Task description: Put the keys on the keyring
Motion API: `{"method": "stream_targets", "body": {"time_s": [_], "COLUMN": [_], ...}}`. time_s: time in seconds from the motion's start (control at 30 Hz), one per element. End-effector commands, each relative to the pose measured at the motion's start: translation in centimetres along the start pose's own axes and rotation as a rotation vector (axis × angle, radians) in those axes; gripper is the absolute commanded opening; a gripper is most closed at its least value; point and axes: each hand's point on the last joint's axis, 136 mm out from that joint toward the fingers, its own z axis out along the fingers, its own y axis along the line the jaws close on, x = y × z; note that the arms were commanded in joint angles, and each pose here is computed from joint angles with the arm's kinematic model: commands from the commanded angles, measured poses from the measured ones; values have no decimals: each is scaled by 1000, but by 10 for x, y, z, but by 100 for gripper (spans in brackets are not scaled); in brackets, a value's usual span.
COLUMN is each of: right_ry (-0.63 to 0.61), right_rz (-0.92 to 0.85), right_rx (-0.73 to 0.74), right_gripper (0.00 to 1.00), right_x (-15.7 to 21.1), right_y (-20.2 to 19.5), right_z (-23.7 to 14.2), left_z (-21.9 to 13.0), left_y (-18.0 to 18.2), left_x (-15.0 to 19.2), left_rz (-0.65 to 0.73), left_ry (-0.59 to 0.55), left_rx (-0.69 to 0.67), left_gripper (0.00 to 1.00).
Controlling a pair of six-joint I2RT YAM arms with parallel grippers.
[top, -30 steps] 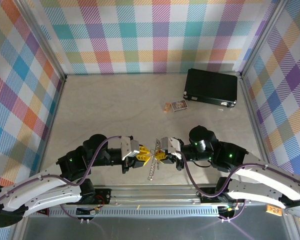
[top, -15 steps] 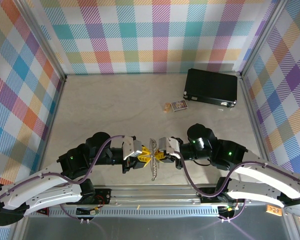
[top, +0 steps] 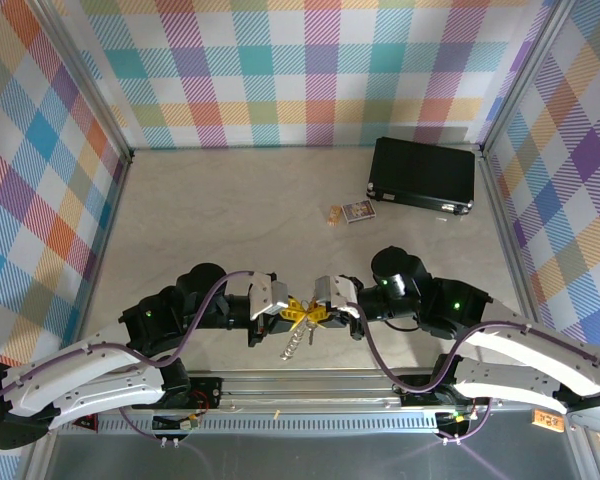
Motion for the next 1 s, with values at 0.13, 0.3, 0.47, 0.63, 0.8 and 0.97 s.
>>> {"method": "stream_targets", "body": {"time_s": [0.13, 0.3, 0.47, 0.63, 0.8, 0.97], "right_ry": [-49, -39, -68, -116, -146, -168], "right_rz": [-11, 5, 15, 24, 25, 33], "right_rx": [-21, -33, -53, -84, -114, -127], "right_gripper": [0, 0, 10, 21, 21, 24], "right_x": [-17, -17, -21, -25, -28, -31], "right_y": [2, 3, 8, 16, 22, 24], "right_z": [-3, 0, -3, -8, -9, -11], "left_z": [-1, -3, -14, -21, -24, -25], "left_y": [-2, -2, -2, -9, -13, -14], "left_x": [-15, -14, -27, -35, -38, -39], "left_rz": [37, 39, 51, 51, 48, 45], "left_ry": [-43, -48, -145, -201, -235, -272], "left_rx": [11, 7, -20, 9, 23, 29], "left_gripper": [1, 0, 0, 0, 0, 0]}}
